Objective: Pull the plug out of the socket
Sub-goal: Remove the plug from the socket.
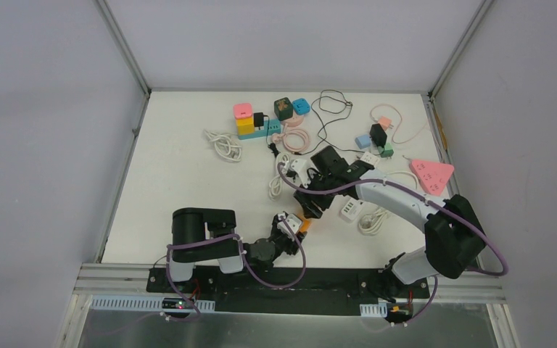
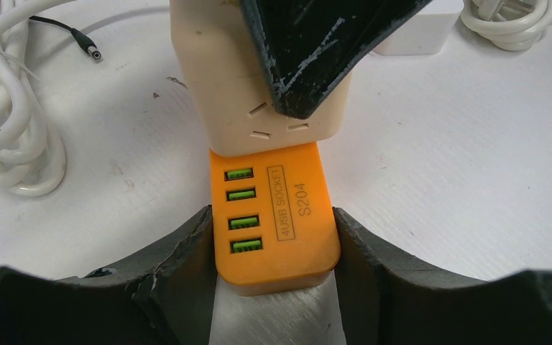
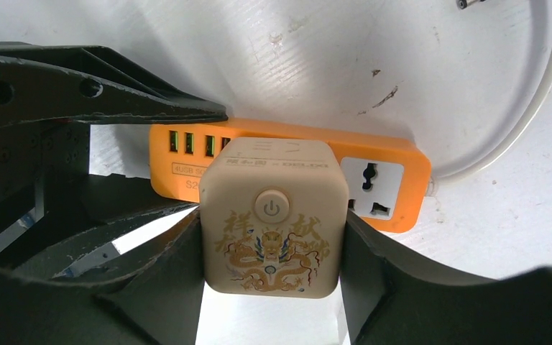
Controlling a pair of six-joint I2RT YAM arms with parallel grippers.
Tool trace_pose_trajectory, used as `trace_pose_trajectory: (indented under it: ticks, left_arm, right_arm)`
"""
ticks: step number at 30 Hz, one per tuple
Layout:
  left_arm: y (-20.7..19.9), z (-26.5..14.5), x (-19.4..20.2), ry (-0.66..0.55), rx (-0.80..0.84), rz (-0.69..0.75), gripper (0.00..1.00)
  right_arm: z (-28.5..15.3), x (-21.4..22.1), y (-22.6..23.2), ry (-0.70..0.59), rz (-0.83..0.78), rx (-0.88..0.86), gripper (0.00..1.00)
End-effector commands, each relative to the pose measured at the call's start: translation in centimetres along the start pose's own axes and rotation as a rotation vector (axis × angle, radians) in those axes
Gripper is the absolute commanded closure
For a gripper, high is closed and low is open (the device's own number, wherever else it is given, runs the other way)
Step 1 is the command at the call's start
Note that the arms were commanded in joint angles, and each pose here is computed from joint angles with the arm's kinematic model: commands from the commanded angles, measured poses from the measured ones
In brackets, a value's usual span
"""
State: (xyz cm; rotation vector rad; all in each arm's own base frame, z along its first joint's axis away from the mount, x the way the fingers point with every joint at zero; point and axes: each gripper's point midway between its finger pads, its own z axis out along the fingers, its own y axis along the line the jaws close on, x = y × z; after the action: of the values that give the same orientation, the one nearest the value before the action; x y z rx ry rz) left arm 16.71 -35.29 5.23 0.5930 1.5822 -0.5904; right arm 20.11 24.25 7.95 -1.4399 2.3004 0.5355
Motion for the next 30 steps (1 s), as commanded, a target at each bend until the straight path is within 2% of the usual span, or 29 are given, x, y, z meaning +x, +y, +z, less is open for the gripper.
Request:
trace_pose_trajectory:
  ticks: [1,7,13,16,24,30]
  left_arm:
    - [0.4,0.0,0.9,0.021,-0.003,-0.029,1.0]
    - [0.2,0.1,0.9,0.021,0.008,-0.027,1.0]
    - [0.2,0.1,0.9,0.021,0.009,-0.04,1.0]
    - [0.4,0.0,0.9,0.023,0.0,-0.045,1.0]
    - [0.4,0.2,1.2,0.028,0.001,-0.037,1.0]
    - [0.2,0.2,1.3,0.031,0.01,-0.041,1.0]
  right_arm:
    - [-1.2,0.5,1.8,-0.027,0.067,-0.187,1.0]
    - [-1.2,0.7,1.5,-0.033,0.078,-0.186,1.0]
    - [0.5,0.1,3.8,0.01,-0.052,-0.155,1.0]
    - [0.5,0.1,3.6,0.017,-0.062,-0.139,1.0]
    - [-1.3,0.4,0.4,-0.041,0.066,-0.107,1.0]
    - [-1.3,0.4,0.7,-0.049,0.082,-0.148,1.0]
